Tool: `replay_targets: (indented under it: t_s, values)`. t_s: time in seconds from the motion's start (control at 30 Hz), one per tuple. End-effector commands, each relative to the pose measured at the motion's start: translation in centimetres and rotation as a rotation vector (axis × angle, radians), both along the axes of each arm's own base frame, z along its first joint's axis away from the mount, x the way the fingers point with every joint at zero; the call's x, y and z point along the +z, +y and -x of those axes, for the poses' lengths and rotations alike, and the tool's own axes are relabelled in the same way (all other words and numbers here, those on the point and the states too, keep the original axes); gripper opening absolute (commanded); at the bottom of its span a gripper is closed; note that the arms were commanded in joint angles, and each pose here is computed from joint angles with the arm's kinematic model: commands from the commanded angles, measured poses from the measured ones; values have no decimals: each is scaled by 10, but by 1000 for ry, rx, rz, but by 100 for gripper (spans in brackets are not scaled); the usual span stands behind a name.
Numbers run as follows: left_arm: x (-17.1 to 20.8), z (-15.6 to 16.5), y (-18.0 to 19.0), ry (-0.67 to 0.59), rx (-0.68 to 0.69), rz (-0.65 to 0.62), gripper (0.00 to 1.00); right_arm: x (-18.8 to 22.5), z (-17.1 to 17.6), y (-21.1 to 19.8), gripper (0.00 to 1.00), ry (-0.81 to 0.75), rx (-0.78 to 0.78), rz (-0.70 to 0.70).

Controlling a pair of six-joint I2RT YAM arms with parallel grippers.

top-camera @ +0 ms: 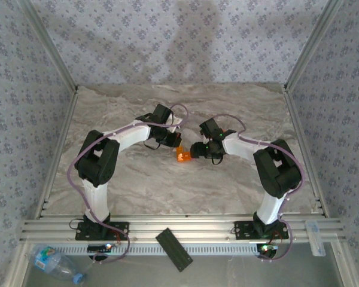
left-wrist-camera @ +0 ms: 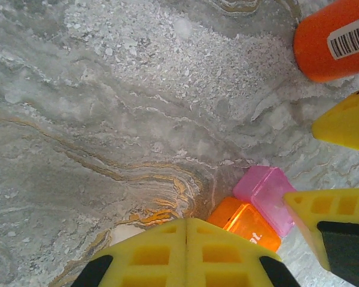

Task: Sort the pills into containers

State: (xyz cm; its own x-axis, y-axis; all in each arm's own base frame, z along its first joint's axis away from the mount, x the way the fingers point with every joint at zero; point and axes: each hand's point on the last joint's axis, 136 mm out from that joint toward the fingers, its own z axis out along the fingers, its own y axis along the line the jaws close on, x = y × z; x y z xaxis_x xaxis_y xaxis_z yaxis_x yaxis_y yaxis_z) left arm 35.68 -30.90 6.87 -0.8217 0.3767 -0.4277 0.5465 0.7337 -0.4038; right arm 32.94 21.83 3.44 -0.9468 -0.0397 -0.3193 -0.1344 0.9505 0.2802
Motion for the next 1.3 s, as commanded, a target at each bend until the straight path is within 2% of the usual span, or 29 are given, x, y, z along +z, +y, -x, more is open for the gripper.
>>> replay_targets:
  t_s: [0.0, 1.27]
  values:
    - [11, 13, -5, 11, -47, 21, 0, -13, 3, -11, 73, 25, -37, 46]
    - [7, 57, -6, 67, -97, 9, 0, -16, 3, -11, 73, 30, -42, 48]
